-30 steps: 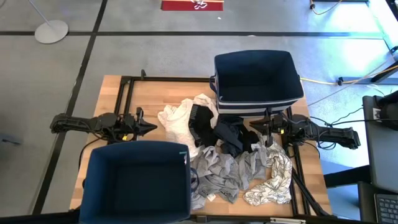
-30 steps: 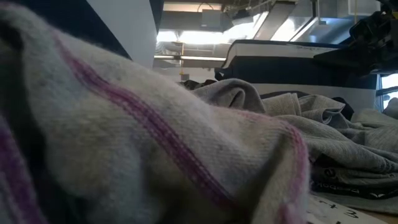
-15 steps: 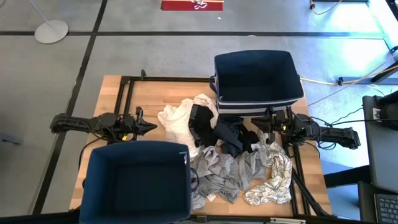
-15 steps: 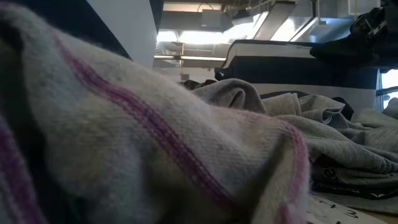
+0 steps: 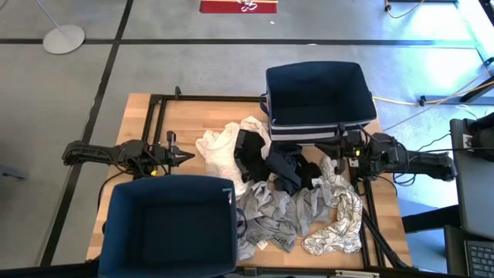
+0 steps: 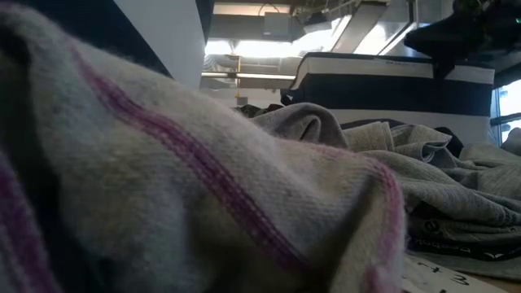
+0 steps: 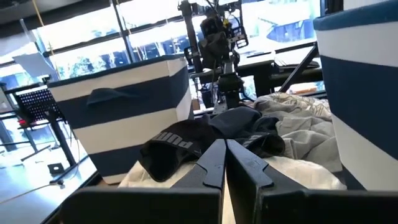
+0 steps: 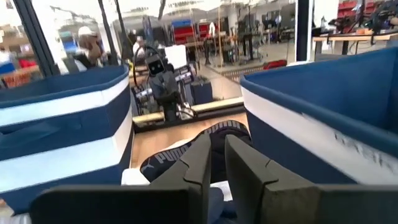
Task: Sort clothes
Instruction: Put the blue shirt into the top right laundry bin
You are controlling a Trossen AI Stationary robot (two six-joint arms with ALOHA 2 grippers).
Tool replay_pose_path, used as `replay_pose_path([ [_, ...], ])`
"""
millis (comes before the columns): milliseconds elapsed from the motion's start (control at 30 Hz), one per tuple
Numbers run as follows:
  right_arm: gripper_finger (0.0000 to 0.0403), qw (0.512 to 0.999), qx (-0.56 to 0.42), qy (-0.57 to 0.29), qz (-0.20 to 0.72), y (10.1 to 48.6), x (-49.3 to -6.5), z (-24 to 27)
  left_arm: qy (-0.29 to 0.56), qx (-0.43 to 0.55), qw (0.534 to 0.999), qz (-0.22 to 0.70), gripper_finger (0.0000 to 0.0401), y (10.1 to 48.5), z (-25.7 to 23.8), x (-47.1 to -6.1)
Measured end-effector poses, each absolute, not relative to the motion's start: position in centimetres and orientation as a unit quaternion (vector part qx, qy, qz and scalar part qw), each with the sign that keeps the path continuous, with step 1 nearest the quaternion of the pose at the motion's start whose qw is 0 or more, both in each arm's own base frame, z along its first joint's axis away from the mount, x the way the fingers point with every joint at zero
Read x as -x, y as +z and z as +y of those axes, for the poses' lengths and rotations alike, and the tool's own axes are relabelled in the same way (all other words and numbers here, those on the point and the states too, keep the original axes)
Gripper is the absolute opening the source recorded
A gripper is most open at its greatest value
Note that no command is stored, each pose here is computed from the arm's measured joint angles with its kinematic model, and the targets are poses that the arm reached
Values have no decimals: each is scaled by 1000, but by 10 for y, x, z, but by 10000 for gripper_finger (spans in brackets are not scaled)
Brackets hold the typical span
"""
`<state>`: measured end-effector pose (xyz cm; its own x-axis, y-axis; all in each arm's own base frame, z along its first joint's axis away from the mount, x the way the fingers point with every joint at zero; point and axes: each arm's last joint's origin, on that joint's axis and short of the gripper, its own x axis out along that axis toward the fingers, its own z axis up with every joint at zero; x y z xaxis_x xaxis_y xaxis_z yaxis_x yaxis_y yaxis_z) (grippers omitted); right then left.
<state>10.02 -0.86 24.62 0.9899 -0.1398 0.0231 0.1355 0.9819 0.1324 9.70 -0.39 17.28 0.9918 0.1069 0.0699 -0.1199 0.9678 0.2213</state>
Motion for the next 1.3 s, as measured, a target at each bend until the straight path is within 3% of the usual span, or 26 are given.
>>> replay_pose_path([
  [600,50,974,-24,-44,219,302,-176,-10,59,-112,992,-28,3,173,-4,-97],
  [1133,50,923,-18,-13,385,270,-219,40,80,-116,990,-24,3,173,-3,-97],
  [1300,55,912,-22,-45,407,257,-229,40,80,-121,989,-24,3,173,-3,-97],
])
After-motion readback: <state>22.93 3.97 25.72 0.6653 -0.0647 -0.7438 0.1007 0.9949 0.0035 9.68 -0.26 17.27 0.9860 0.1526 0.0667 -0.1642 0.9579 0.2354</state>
